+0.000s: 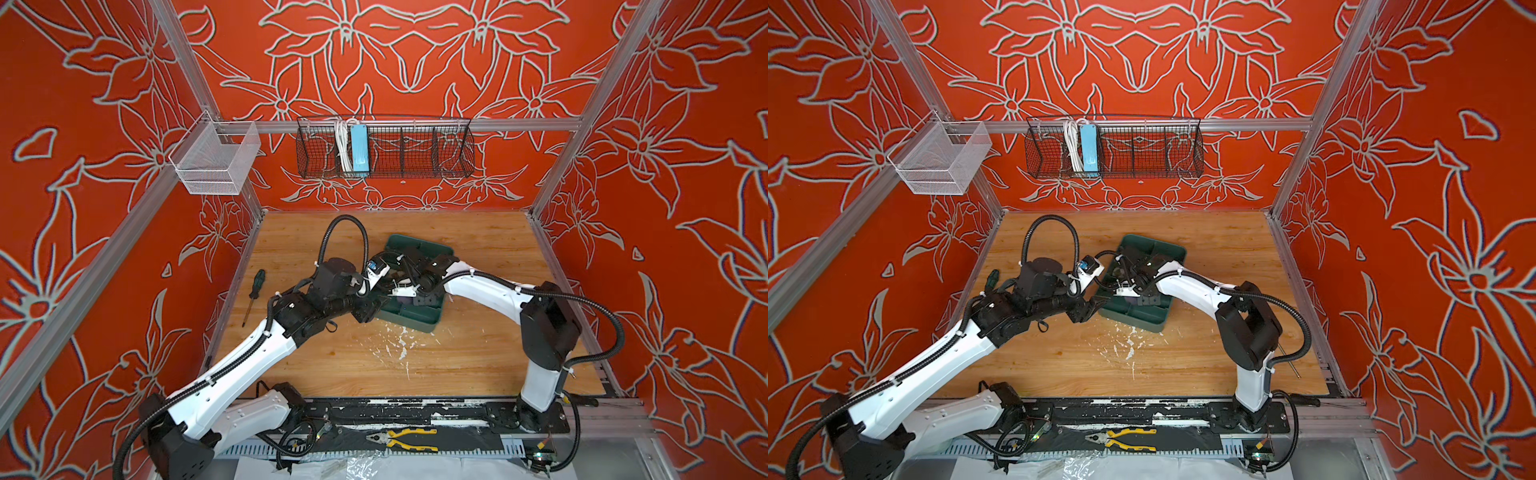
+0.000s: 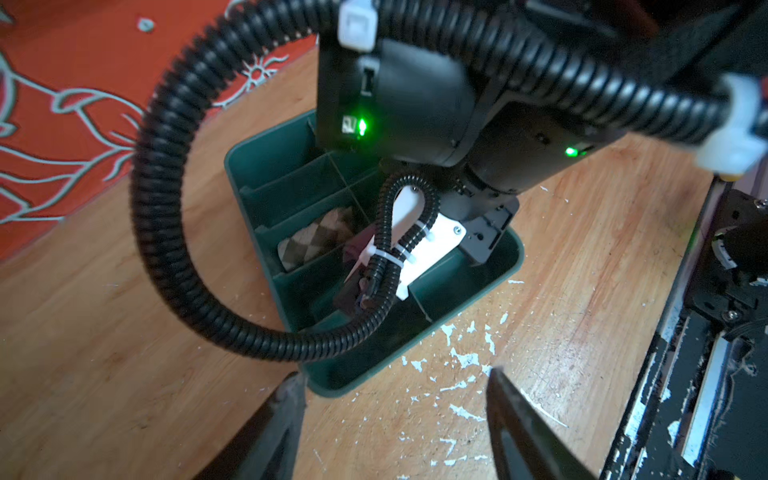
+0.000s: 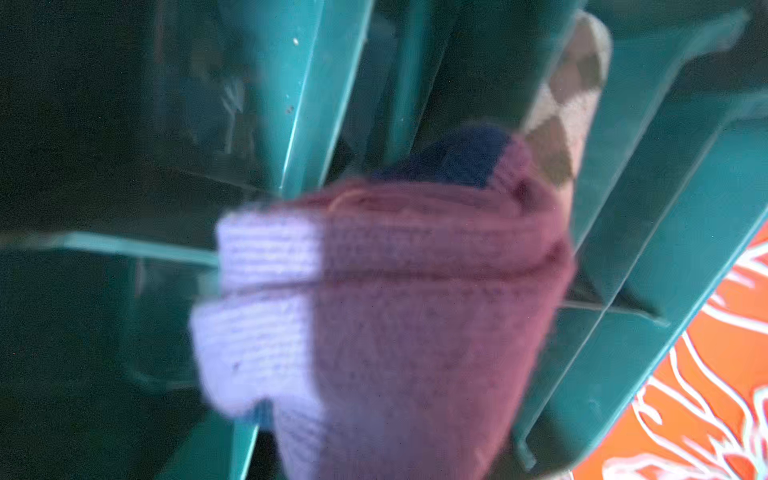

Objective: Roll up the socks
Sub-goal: 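Carry the rolled purple sock with the right gripper over the green tray, then lower the rolled sock into a tray compartment and open the right gripper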

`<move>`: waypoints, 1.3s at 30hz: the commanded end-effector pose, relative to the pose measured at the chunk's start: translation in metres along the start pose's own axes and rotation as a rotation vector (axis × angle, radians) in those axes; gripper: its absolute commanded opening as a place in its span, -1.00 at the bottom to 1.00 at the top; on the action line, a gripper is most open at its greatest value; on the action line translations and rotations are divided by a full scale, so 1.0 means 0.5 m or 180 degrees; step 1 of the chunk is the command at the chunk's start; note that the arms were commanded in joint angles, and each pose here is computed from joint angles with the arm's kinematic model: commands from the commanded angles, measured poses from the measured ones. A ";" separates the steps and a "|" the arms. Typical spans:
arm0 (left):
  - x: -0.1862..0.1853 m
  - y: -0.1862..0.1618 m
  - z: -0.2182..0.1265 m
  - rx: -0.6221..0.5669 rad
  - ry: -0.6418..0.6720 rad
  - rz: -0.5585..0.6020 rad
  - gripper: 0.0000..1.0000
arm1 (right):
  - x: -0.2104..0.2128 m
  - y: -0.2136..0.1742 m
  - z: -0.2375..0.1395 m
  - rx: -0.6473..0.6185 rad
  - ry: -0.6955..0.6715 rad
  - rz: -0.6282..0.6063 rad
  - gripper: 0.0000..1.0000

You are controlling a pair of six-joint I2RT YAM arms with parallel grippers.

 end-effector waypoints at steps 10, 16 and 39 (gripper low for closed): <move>0.011 -0.003 -0.042 -0.0123 0.0358 -0.0185 0.46 | -0.011 -0.096 -0.153 -0.0415 -0.0228 0.1065 -1.00; 0.015 -0.008 -0.037 -0.0116 0.0445 -0.0331 0.46 | -0.014 -0.095 -0.122 -0.0797 -0.0748 0.1495 -1.00; 0.013 -0.035 -0.042 -0.0069 0.0549 -0.0436 0.47 | 0.059 -0.056 0.024 -0.0346 -0.0668 0.1098 -1.00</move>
Point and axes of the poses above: each gripper's point midway between its finger pads, its own z axis out along the fingers, its own x axis along the line the jaws close on, y = z × x, the point moved 10 cm from there along -z, back along the fingers, and after that the axes turned 6 degrees about z, right-handed, at the moved point
